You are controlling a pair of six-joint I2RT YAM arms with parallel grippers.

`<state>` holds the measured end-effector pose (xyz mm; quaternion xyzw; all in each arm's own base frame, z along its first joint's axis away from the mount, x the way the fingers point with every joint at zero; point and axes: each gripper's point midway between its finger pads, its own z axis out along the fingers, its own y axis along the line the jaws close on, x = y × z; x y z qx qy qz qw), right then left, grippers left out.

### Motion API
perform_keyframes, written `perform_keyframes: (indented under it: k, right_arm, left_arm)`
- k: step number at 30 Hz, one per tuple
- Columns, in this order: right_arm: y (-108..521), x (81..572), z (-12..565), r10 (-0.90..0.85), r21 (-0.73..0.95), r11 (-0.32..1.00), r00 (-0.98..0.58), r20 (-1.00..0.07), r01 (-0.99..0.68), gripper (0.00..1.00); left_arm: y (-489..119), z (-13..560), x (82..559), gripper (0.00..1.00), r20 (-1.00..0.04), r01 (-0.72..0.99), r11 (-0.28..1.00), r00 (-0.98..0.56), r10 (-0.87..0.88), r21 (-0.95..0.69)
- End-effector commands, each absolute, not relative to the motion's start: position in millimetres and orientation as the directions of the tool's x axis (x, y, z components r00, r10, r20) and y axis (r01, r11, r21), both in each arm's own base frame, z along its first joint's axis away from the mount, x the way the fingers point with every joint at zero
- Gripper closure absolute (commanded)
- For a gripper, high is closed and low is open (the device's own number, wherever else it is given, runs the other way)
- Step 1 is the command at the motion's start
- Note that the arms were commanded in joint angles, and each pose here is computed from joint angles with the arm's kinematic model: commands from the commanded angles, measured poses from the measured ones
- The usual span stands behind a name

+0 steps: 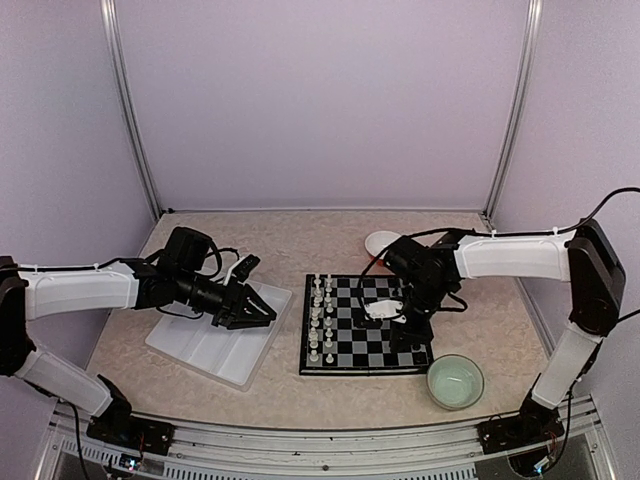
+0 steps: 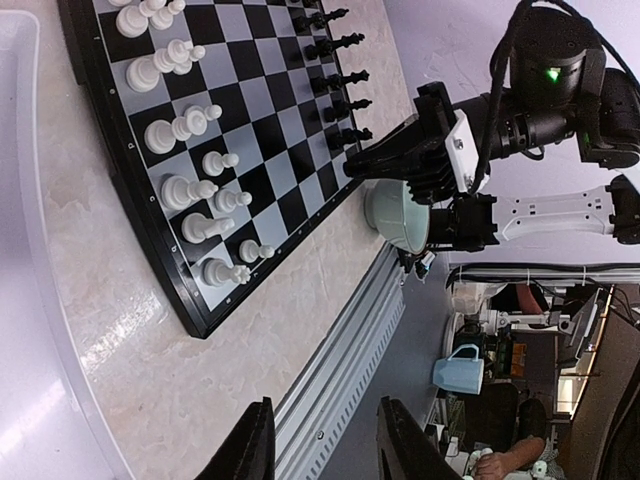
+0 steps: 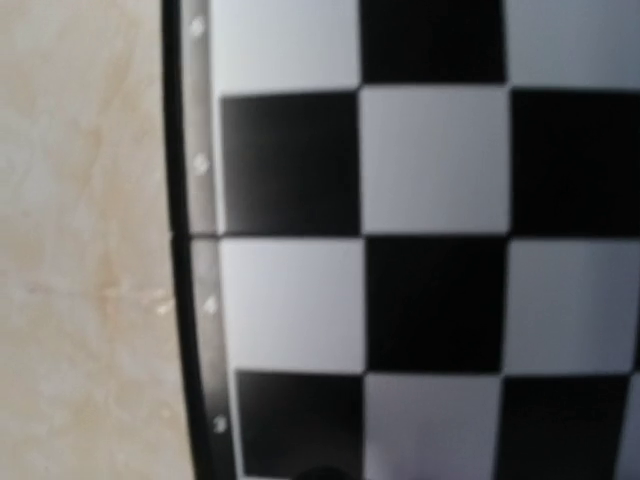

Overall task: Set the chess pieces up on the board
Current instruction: Move the pawn to h7.

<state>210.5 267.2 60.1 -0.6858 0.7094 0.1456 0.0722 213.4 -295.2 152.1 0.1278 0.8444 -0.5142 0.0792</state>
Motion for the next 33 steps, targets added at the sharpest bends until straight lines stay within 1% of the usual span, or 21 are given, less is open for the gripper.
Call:
perform_keyframes:
  k: [1,15,19,23,30,33]
  right_arm:
    - [254,204,58,-0.957,0.092,0.019,-0.044,-0.287,-0.996,0.93]
    - [241,202,43,-0.968,0.064,0.027,-0.042,-0.248,-0.998,0.92]
    - [240,203,43,-0.969,0.058,0.028,-0.042,-0.245,-0.998,0.90]
    - [239,200,45,-0.968,0.065,0.019,-0.034,-0.247,-0.998,0.86]
    - [251,198,69,-0.950,0.078,-0.009,-0.016,-0.313,-0.997,0.78]
    - [254,198,75,-0.947,0.078,-0.011,-0.015,-0.322,-0.997,0.76]
  left_arm:
    - [-298,160,219,0.64,-0.298,0.328,0.429,-0.945,0.137,-0.842]
    - [-301,156,219,0.64,-0.290,0.324,0.429,-0.946,0.145,-0.843]
    - [-302,155,218,0.64,-0.286,0.323,0.429,-0.946,0.150,-0.844]
    - [-302,155,218,0.64,-0.287,0.326,0.426,-0.945,0.154,-0.844]
    - [-301,157,219,0.64,-0.295,0.337,0.432,-0.941,0.163,-0.837]
    - [-299,158,220,0.63,-0.296,0.339,0.441,-0.941,0.165,-0.831]
